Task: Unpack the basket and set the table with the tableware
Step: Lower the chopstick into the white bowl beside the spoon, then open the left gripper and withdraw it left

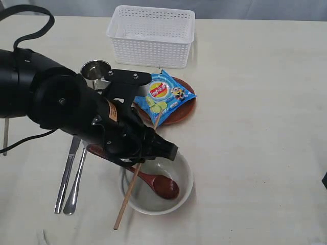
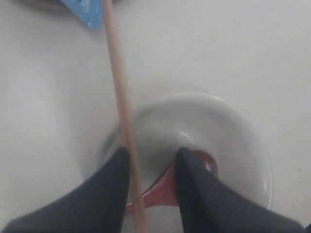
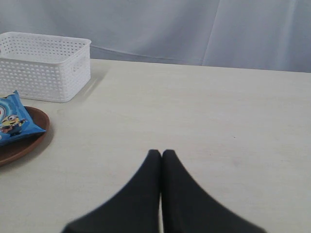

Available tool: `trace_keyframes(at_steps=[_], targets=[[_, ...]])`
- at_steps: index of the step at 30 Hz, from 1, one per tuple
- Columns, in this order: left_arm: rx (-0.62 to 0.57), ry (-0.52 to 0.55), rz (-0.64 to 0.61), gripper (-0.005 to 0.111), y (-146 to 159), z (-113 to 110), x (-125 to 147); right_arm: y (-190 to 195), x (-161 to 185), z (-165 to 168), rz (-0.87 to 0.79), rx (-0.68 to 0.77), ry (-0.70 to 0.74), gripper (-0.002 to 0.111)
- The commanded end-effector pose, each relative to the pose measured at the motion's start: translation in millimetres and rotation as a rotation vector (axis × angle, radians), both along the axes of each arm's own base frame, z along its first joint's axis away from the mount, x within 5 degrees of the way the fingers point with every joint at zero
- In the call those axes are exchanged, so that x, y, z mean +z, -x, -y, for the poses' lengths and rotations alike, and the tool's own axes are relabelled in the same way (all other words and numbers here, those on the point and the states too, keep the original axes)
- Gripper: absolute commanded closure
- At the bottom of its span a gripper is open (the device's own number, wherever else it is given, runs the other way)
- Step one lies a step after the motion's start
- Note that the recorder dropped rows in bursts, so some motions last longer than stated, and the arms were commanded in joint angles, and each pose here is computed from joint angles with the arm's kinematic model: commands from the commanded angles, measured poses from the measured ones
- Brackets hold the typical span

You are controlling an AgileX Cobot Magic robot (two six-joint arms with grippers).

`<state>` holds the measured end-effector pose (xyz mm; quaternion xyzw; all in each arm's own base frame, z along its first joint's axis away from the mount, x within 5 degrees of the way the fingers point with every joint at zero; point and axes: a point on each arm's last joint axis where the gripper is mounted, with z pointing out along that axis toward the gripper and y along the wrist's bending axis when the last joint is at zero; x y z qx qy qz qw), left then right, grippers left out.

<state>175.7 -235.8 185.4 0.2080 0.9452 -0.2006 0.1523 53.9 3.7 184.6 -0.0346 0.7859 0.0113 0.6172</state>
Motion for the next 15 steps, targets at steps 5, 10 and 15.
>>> trace_keyframes(at_steps=[5, 10, 15], targets=[[-0.056, 0.016, 0.046, 0.075, -6, 10, 21, 0, -1, 0, 0.003, -0.002, 0.002, 0.109], [0.045, -0.070, 0.034, 0.075, -25, -16, 53, 0, -1, 0, 0.003, -0.002, 0.002, 0.109], [0.281, -0.253, 0.068, 0.075, -52, -92, 79, 0, -1, 0, 0.003, -0.002, 0.002, 0.109]])
